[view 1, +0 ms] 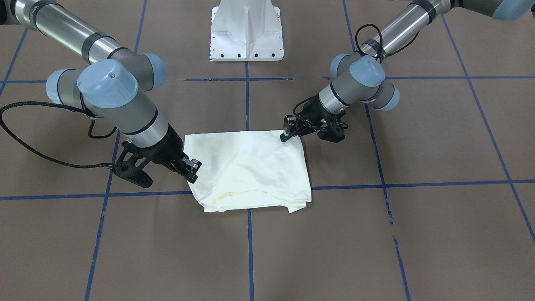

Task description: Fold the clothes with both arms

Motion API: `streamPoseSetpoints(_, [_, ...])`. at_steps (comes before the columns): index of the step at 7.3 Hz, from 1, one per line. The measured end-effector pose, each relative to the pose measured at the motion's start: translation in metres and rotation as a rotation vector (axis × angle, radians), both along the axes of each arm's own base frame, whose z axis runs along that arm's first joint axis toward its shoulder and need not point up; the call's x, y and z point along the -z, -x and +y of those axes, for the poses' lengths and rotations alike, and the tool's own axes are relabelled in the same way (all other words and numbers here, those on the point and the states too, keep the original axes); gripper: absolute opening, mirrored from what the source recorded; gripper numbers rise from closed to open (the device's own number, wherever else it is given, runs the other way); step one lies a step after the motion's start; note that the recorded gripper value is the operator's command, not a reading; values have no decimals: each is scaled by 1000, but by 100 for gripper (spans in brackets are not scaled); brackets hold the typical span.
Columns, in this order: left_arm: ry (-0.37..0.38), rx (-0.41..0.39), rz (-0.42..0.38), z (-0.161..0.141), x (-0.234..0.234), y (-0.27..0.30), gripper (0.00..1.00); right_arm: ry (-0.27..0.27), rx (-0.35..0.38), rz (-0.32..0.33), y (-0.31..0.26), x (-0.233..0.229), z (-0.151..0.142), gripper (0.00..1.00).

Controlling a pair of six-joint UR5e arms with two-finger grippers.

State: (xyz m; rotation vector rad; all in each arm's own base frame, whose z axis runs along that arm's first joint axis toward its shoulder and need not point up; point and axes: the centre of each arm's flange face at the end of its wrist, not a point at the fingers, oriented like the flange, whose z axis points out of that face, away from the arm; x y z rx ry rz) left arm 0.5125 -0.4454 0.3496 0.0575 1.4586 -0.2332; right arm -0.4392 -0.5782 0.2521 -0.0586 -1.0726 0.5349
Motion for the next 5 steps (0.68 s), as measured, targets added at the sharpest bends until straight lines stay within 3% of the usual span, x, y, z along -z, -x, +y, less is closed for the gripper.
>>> streamPoseSetpoints(5, [-9, 23, -53, 14, -45, 41, 0, -1, 1, 0, 2, 1, 1, 0])
